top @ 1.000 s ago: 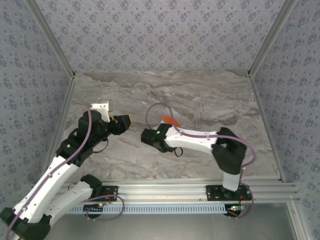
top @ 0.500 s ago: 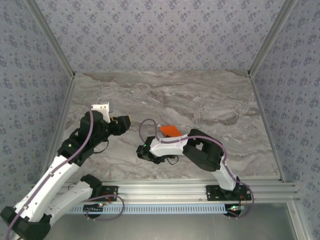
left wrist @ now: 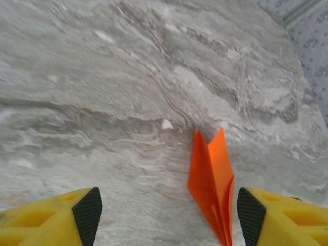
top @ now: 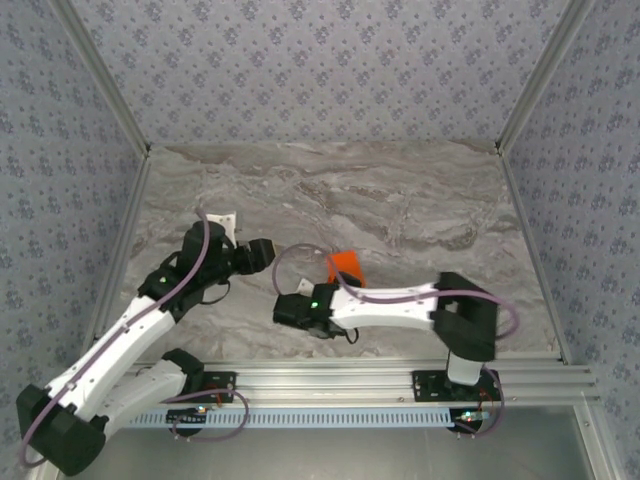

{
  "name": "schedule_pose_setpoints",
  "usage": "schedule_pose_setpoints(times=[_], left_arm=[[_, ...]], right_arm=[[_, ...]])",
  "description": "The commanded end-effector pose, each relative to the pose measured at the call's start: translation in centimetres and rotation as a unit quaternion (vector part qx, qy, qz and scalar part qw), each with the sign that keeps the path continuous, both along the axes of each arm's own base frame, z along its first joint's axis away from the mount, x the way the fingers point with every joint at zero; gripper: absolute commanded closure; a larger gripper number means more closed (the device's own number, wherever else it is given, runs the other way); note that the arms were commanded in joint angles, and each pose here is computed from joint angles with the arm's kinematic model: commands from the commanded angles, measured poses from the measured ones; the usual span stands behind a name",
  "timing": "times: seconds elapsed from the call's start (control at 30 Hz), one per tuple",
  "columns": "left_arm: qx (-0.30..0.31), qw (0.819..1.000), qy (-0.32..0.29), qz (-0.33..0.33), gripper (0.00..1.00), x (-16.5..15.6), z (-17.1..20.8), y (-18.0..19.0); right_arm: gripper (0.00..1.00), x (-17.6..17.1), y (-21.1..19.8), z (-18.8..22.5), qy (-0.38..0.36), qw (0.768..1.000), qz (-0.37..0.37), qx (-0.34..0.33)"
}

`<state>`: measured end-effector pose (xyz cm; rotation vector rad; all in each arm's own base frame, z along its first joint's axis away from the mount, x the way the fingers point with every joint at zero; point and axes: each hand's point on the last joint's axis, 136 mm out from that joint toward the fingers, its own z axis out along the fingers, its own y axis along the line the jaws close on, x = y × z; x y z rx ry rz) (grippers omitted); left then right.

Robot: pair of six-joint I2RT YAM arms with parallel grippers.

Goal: Fold a paper plane with a square sheet of paper (fold left side to right side)

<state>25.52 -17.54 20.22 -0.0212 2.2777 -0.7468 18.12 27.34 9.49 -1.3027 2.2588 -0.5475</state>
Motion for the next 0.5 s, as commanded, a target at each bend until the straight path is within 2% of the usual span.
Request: schedule_pose_setpoints(times=[0.0,0.1,0.17,0.3,0.4,0.47], left_arm=[[-0.075,0.996,0.021,-0.050,0.27,0.0,-0.3,-3.3],[-0.096,0.991,0.045,-0.081,0.27,-0.2,-1.8,-5.7],[-0.104,0.988,0.056,-0.102,0.27,-0.5,-2.7,-7.6],[-0.118,0.982,0.081,-0.126,0.27,-0.5,-4.8,-11.1],[-0.116,0.979,0.095,-0.137,0.27,-0.1,-6.4,-13.1],[-0.113,0.977,0.104,-0.145,0.27,0.2,-7.4,-14.3]], right_arm=[[0.00,-1.4,0.9,2.0,0.042,0.993,0.013,0.111],[0.00,-0.5,-0.5,4.3,0.050,0.977,-0.021,0.204],[0.00,0.2,-1.5,5.7,0.060,0.956,-0.046,0.283],[0.00,2.1,-4.2,7.6,0.080,0.884,-0.098,0.450],[0.00,2.6,-6.5,7.8,0.095,0.835,-0.130,0.525],[0.00,2.8,-7.9,7.2,0.109,0.812,-0.160,0.551]])
